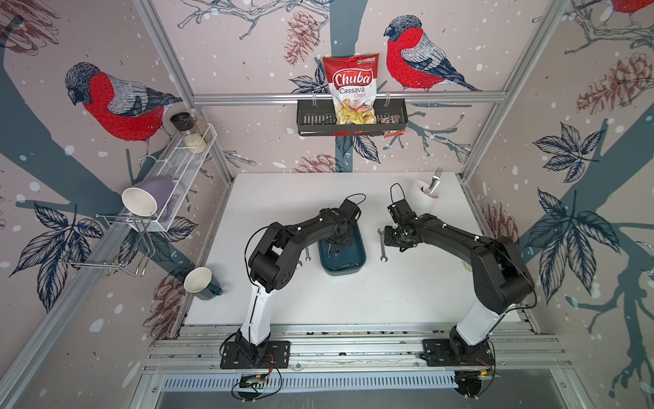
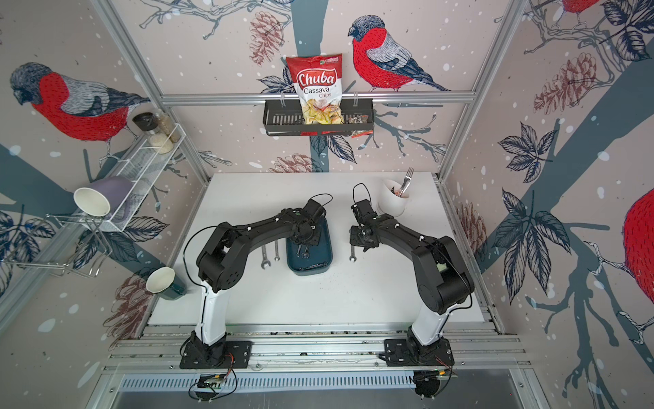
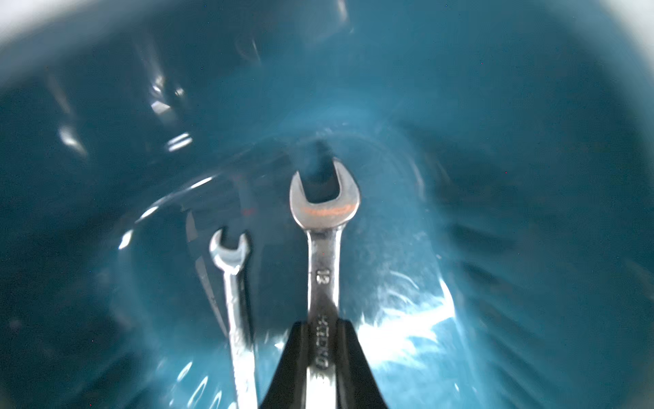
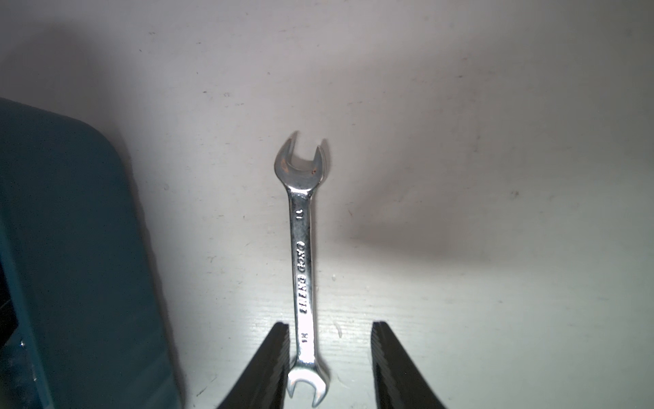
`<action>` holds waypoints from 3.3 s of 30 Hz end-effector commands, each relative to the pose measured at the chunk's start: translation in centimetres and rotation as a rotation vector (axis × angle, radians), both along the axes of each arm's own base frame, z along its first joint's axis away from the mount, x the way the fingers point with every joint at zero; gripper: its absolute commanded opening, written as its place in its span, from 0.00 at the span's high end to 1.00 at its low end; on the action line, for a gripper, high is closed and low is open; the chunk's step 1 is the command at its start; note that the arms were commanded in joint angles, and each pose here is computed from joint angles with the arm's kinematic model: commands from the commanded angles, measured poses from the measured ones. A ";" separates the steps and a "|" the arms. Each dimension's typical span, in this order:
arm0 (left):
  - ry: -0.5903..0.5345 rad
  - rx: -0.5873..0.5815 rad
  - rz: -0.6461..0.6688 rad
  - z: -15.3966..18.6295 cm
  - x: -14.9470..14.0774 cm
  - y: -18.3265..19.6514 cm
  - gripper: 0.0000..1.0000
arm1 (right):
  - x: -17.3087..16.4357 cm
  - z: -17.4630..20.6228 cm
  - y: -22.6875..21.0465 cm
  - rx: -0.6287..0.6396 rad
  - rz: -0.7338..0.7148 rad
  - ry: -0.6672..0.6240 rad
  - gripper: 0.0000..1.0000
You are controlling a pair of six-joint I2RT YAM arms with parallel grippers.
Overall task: Take out the wrench from the storage box
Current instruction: Adjust the storage box at the center of the board, then pick up the wrench from the storage box.
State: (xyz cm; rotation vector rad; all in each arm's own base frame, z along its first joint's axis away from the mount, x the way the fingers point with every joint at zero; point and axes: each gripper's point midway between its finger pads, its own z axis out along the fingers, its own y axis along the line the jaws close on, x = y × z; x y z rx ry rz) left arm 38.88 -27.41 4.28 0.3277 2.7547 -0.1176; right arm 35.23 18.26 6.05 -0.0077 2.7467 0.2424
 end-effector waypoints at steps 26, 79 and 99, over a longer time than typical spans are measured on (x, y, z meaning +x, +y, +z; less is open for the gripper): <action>-0.046 -0.072 0.373 4.0 1.5 11.0 0.90 | 0.1 2.7 0.7 0.060 -0.009 -0.037 0.56; -0.125 -0.160 0.437 9.2 -1.7 15.5 0.54 | 0.6 -0.4 18.9 0.022 0.106 0.069 0.52; -0.133 -0.177 0.434 9.3 -1.4 17.2 0.53 | -0.8 -5.7 19.1 -0.145 0.148 0.165 0.82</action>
